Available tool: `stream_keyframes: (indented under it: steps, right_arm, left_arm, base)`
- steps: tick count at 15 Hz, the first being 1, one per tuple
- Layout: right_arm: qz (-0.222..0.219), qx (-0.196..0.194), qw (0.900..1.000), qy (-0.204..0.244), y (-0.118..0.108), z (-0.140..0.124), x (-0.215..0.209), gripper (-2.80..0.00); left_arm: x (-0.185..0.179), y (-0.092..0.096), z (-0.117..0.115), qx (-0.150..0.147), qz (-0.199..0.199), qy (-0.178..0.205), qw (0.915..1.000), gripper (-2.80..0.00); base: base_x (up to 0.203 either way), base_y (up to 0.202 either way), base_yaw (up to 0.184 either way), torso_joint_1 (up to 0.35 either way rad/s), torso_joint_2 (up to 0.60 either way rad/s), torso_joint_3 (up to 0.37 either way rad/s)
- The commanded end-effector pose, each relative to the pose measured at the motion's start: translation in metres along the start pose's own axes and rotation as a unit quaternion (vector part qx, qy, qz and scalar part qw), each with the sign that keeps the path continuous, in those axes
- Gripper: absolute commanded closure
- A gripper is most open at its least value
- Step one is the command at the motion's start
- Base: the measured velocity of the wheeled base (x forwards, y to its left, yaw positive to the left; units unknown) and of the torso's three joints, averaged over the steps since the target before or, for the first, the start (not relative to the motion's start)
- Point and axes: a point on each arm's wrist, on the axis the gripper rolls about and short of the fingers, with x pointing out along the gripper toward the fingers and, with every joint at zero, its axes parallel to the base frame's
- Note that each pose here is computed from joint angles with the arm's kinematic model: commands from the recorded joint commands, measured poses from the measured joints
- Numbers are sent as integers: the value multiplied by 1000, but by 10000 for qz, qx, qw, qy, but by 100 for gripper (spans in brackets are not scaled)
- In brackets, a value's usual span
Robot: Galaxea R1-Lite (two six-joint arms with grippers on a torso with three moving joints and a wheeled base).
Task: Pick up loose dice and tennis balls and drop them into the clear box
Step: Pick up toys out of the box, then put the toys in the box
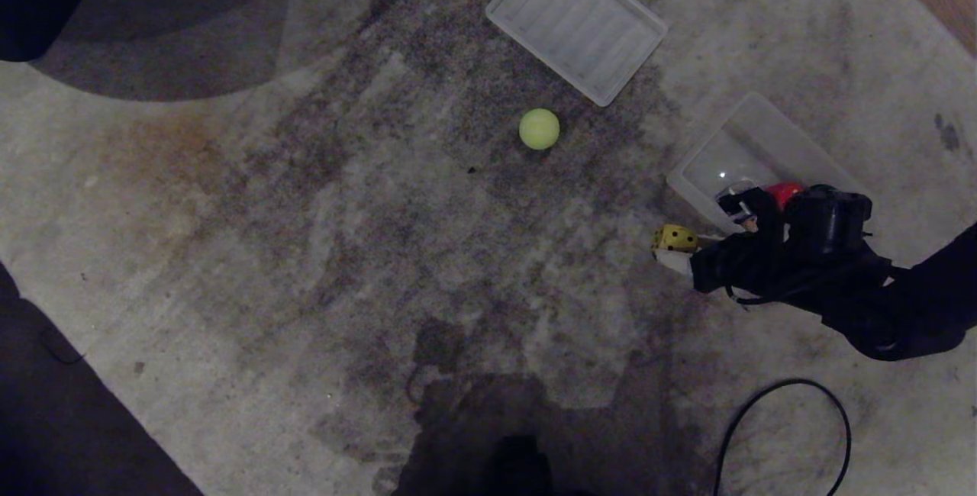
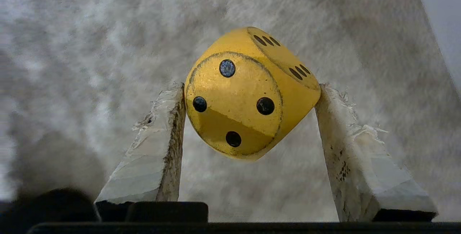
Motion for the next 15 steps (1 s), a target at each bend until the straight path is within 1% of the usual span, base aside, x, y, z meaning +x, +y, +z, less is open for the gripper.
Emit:
stream_keyframes:
  steps: [1, 5, 7, 10, 11, 13, 15]
  right_arm:
    - [-44, 79, 9998, -183, 4, 21, -25, 0]
    - [-107, 641, 9979, -50, 12, 39, -70, 0]
    - [-222, 915, 9955, 82, 16, 47, -97, 0]
    - [-442, 1307, 9898, 356, 32, 58, -149, 0]
    - [-477, 1381, 9886, 369, 38, 59, -165, 0]
    - [-627, 1460, 9867, 354, 51, 52, -195, 0]
    - [-812, 1518, 9840, 461, 64, 36, -220, 0]
  left_arm:
    - [0, 0, 0, -2, 3, 13, 10000, 0]
    - [0, 0, 0, -2, 3, 13, 10000, 0]
    - [0, 0, 0, -2, 3, 13, 10000, 0]
    - [0, 0, 0, -2, 3, 13, 10000, 0]
    - [0, 0, 0, -2, 3, 13, 10000, 0]
    - [0, 0, 0, -2, 3, 13, 10000, 0]
    - [0, 0, 0, -2, 3, 13, 10000, 0]
  base:
    - [0, 0, 0, 0, 0, 0]
    - [0, 0, 0, 0, 0, 0]
    - [0, 0, 0, 0, 0, 0]
    - [0, 0, 0, 0, 0, 0]
    - [0, 0, 0, 0, 0, 0]
    - [0, 0, 0, 0, 0, 0]
    - [0, 0, 0, 0, 0, 0]
